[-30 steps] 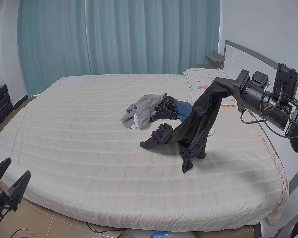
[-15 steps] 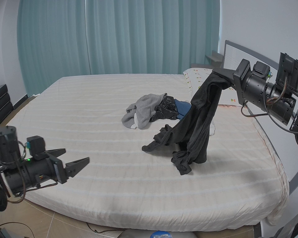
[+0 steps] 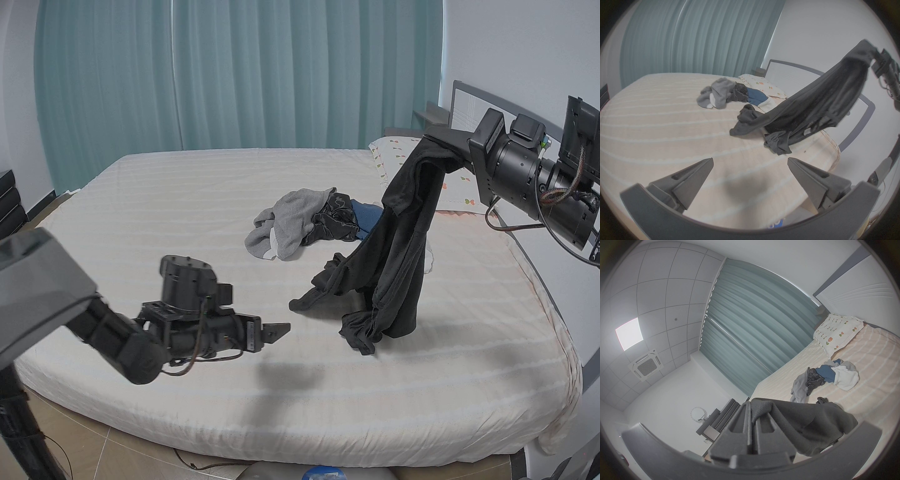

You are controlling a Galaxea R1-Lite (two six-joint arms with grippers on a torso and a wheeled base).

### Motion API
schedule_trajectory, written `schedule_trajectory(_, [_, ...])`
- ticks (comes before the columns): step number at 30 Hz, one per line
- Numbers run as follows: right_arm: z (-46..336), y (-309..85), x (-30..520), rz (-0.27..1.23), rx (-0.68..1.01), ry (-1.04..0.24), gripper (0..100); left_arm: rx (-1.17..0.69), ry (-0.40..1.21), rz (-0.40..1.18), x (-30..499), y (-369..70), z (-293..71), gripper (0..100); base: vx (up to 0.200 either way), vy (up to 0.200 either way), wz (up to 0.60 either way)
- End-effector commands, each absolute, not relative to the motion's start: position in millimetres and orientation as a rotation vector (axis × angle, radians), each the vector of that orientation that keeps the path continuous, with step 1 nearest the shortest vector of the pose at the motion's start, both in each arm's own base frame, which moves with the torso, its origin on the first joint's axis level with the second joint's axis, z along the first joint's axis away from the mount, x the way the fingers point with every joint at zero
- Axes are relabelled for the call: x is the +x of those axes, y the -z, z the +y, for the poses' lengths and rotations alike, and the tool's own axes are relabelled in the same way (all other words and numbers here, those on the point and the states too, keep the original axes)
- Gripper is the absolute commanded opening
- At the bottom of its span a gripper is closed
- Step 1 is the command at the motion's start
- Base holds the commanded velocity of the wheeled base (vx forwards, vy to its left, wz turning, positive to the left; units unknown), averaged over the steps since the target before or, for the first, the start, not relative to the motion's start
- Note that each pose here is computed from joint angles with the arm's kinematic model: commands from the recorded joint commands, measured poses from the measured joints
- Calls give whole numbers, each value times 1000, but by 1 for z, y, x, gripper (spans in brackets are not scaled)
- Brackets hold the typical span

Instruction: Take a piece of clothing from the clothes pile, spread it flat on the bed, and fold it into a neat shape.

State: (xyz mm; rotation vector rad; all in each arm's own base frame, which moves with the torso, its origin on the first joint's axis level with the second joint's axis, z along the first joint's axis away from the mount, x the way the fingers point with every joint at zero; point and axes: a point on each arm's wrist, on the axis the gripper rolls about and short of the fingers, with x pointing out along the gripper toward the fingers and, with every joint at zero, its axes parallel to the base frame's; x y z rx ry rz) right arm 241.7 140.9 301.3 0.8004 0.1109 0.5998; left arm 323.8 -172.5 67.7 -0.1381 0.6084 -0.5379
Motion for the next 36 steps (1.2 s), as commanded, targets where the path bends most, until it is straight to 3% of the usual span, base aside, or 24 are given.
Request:
schedule_trajectory(1, [142,-304,237,107,800,-611,0,-141,562,677,368,9,-220,100,0,0,0])
schedule_trajectory(17, [144,-303,238,112,797,-612,0,-179,466,591,430,36,-254,100,0,0,0])
schedule_trajectory(18, [144,-302,238,115,796,-611,0,-182,464,591,432,35,-254,0,0,0,0])
schedule_trajectory(26, [143,-299,241,124,795,-600,0,-281,404,597,439,27,-253,0,0,0,0])
schedule_trajectory(36, [139,-284,254,161,784,-554,0,-377,370,603,397,-53,-218,0,0,0,0])
